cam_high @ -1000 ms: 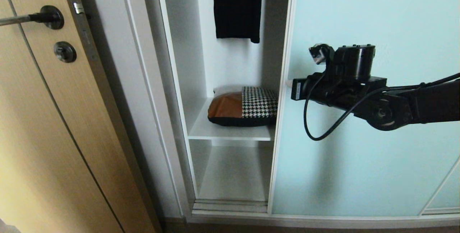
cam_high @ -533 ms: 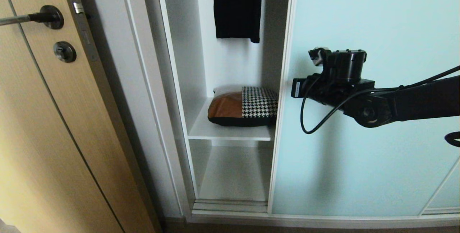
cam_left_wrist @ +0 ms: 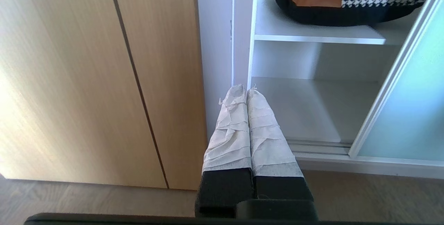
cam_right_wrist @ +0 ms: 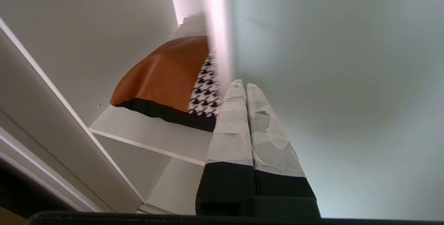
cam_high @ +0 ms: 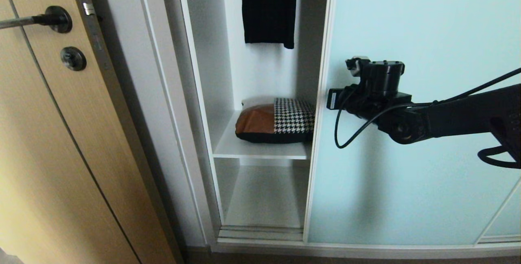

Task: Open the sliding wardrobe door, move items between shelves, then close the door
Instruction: Close the door

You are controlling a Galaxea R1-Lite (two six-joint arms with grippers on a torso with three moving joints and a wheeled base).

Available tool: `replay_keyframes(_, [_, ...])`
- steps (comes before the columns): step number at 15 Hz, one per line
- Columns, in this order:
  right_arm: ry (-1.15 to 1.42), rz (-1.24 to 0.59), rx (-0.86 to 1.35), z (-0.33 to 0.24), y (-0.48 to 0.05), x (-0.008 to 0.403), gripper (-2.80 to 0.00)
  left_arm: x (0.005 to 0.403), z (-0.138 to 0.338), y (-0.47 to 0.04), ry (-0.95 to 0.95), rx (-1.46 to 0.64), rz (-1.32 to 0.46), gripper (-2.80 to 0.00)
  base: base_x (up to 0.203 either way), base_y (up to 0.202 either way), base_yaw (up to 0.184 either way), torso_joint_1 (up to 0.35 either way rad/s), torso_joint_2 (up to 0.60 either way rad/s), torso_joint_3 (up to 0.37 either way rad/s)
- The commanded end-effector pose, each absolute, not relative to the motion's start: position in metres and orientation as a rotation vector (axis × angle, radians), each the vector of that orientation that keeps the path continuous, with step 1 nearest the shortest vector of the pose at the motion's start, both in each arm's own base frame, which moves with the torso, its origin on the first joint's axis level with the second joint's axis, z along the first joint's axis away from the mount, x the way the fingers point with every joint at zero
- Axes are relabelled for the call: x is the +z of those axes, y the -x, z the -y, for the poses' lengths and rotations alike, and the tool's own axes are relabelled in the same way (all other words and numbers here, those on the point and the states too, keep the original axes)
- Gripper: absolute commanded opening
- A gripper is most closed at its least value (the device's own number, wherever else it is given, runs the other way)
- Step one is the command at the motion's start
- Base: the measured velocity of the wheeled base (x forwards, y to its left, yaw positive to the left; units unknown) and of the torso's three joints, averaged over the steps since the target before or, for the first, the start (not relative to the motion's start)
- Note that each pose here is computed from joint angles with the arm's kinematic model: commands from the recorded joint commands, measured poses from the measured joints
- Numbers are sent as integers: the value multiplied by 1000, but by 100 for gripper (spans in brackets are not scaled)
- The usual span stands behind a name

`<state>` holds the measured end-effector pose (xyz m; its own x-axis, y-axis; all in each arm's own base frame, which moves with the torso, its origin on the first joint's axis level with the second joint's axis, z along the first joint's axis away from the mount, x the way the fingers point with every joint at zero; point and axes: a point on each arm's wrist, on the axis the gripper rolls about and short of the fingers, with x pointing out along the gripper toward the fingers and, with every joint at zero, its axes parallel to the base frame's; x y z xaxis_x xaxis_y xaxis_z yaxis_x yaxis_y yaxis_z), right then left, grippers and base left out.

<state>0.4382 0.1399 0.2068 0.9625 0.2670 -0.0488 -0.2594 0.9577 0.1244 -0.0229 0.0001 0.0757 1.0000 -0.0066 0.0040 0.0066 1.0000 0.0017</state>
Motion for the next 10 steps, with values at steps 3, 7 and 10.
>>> replay_keyframes(3, [-118, -64, 262, -142, -445, 201, -280, 75, 0, 23, -3, -6, 2, -280, 0, 0, 0, 0, 0, 0])
replay_keyframes(7, [-118, -63, 270, -147, -447, 199, -280, 75, 0, 23, -3, -6, 2, -280, 0, 0, 0, 0, 0, 0])
replay_keyframes(10, [-117, -58, 288, -159, -446, 200, -280, 75, 0, 23, -2, -6, 2, -280, 0, 0, 0, 0, 0, 0])
